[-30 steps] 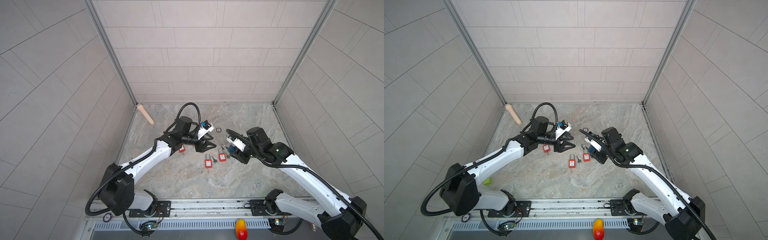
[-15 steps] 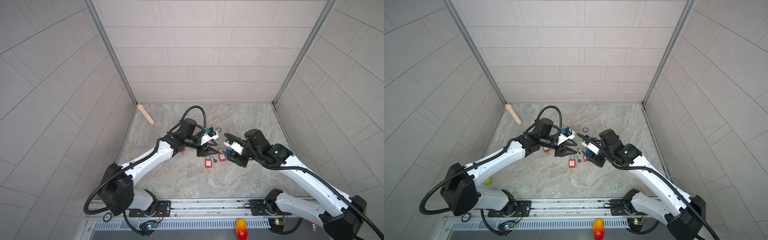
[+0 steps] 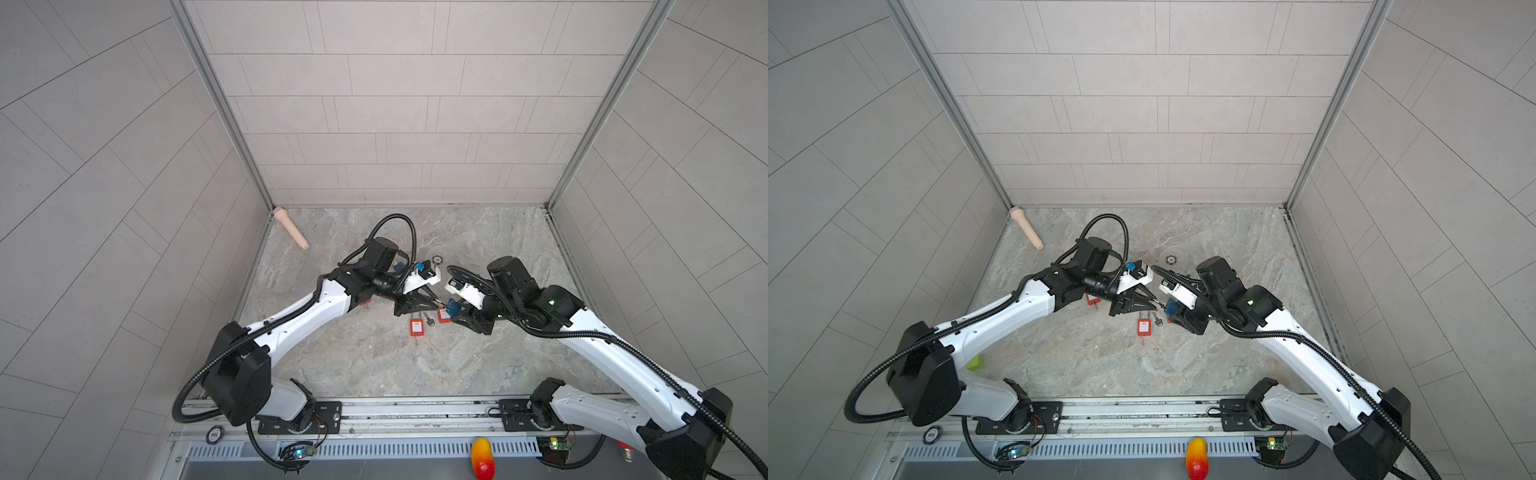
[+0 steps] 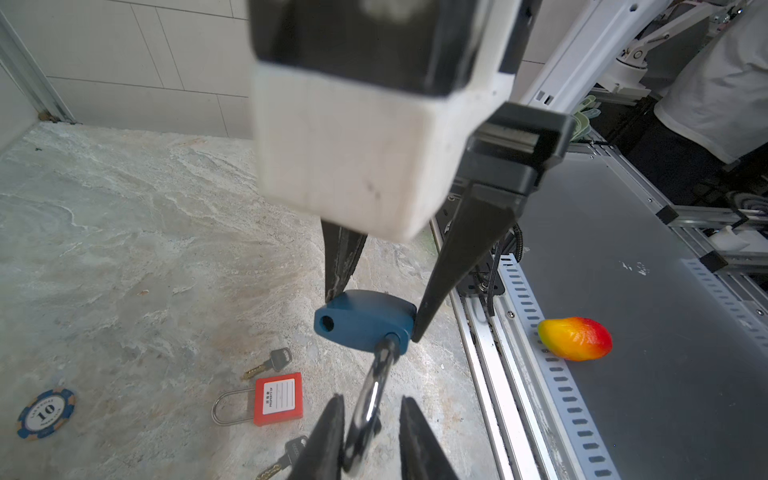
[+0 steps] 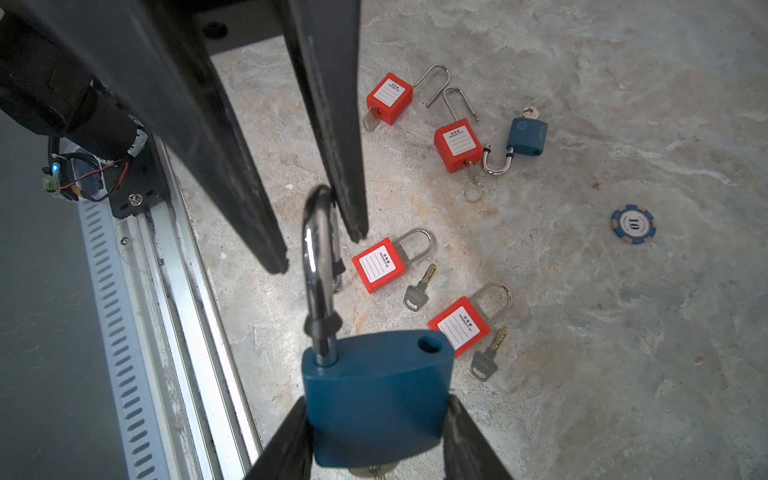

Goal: Lock with the key

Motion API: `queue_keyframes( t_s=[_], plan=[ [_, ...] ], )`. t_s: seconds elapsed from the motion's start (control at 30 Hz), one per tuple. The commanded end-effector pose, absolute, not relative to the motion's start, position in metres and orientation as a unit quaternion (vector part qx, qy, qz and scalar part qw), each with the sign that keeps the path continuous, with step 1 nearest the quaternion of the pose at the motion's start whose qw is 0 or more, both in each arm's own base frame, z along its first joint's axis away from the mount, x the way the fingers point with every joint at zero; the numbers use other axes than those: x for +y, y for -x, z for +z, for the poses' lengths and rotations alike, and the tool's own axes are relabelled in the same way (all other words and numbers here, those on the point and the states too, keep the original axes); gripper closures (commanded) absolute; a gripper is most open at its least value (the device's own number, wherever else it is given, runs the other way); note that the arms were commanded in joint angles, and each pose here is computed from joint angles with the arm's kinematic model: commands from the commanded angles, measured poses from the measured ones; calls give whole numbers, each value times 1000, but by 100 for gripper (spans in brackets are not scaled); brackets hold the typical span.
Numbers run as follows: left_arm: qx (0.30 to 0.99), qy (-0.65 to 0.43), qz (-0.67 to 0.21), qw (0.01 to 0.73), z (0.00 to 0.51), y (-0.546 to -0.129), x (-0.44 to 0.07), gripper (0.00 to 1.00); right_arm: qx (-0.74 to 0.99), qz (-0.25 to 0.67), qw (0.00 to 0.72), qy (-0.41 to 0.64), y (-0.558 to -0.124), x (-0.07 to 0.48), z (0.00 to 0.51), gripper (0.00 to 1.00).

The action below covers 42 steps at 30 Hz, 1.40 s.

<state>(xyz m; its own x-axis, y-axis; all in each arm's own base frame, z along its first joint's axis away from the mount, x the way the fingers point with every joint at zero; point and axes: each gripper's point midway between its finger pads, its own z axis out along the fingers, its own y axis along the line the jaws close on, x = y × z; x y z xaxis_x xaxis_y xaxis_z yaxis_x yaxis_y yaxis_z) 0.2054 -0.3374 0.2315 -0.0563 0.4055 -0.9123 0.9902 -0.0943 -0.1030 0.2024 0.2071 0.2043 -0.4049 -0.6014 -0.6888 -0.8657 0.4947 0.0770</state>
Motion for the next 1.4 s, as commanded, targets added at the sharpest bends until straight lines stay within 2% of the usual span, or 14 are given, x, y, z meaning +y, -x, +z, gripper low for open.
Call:
queue_keyframes(
  t_s=[0.0,0.1,0.23,0.3,0.33,0.4,0.5,0.6,0.67,0.73,0.83,1.13,1.2,1.37],
  plan=[
    [551,-616,-448,340,245,-197,-342,80,787,233,327,468,-202,216,226,78],
    [541,-623,-462,325,246,-188,-340,91,780,239,332,473,-201,218,231,76],
    [537,-626,-476,306,247,-182,-339,100,769,245,340,482,-200,221,240,75],
    [536,-626,-477,305,247,-181,-339,100,765,243,345,487,-200,222,245,74],
    [537,-627,-476,305,247,-182,-339,100,765,240,345,488,-201,221,245,71],
    [539,-627,-470,311,249,-184,-339,100,769,228,343,489,-201,217,246,58],
    [539,-622,-467,323,257,-187,-340,100,779,200,345,483,-200,204,244,47],
    [536,-609,-470,348,269,-191,-343,100,780,176,365,476,-199,193,239,41],
    [539,-594,-471,368,276,-197,-345,100,775,174,393,462,-200,190,242,32],
    [542,-580,-471,385,282,-202,-347,100,766,178,420,453,-199,189,248,31],
    [539,-562,-480,405,292,-205,-349,100,757,182,438,449,-197,189,253,31],
    [509,-555,-505,422,309,-192,-355,100,762,168,424,460,-205,192,240,39],
    [503,-556,-507,424,312,-188,-355,100,760,166,430,458,-207,193,242,42],
    [494,-553,-514,431,319,-186,-356,100,749,187,424,473,-202,200,238,57]
  ],
)
